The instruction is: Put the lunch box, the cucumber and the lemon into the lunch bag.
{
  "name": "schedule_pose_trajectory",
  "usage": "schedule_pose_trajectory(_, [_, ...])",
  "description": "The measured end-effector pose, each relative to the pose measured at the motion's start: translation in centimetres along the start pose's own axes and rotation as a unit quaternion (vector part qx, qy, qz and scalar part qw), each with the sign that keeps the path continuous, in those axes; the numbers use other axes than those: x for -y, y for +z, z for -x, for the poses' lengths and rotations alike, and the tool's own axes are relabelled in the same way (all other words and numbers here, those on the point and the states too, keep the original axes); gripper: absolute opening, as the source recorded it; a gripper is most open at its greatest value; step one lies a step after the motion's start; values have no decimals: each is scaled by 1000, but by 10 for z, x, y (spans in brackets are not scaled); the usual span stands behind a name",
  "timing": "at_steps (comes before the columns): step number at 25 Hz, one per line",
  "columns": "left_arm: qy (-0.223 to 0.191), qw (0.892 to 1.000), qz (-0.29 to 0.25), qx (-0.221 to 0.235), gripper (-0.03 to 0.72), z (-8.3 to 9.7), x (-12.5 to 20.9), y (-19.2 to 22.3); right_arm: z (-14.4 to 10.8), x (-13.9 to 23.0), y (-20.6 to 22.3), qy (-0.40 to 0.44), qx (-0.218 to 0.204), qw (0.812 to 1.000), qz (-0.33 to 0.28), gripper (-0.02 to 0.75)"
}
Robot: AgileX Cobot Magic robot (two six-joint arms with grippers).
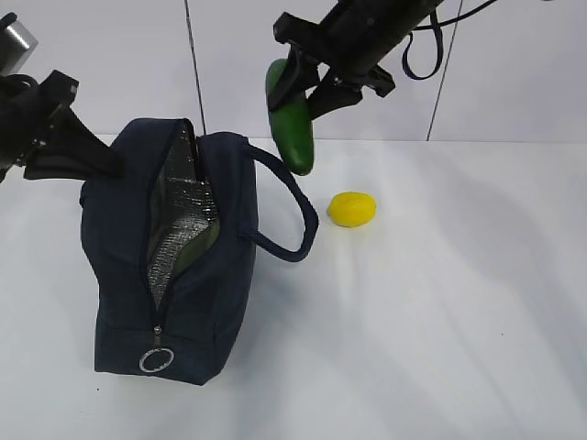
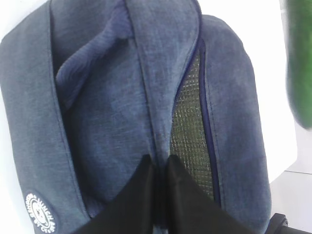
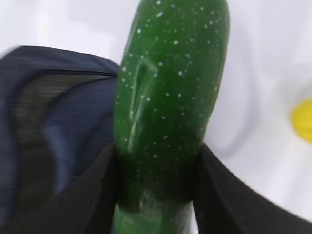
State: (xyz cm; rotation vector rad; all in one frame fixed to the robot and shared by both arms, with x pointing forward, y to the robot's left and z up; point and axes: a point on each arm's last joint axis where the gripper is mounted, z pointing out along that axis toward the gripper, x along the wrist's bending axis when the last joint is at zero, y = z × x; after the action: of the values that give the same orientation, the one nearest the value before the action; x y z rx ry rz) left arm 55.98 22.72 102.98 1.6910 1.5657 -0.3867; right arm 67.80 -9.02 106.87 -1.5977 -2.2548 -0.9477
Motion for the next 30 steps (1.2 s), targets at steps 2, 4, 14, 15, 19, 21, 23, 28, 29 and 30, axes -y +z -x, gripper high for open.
schedule_pose_trajectory(2, [0, 1000, 0, 0, 9, 0, 0, 0, -7, -1, 0, 14, -38, 999, 3, 342])
schedule_pose_trajectory(4, [0, 1000, 0, 0, 9, 0, 0, 0, -13, -1, -1, 23, -72, 997, 5, 342])
schedule_pose_trajectory(14, [0, 1000, 0, 0, 9, 0, 0, 0, -55, 5, 9, -44, -170, 984, 4, 342])
schedule_pose_trajectory(15, [0, 1000, 0, 0, 9, 0, 0, 0, -61, 7, 12, -59, -173, 983, 2, 342])
schedule_pose_trajectory(19, [0, 1000, 0, 0, 9, 0, 0, 0, -73, 13, 20, -84, -167, 982, -10, 342])
schedule_pose_trajectory(21, [0, 1000, 0, -1, 9, 0, 0, 0, -75, 15, 22, -76, -159, 984, -16, 342])
schedule_pose_trajectory(23, [0, 1000, 2, -2, 9, 0, 0, 0, -76, 16, 24, -68, -152, 986, -21, 342])
schedule_pose_trajectory(28, [0, 1000, 5, -4, 9, -1, -1, 0, -71, 18, 27, -58, -122, 990, -30, 342])
schedule_pose_trajectory(29, [0, 1000, 6, -4, 9, -1, -1, 0, -70, 19, 28, -54, -123, 990, -34, 342])
schedule_pose_trajectory(30, [0, 1000, 7, -5, 9, -1, -1, 0, -69, 20, 30, -50, -125, 990, -38, 342])
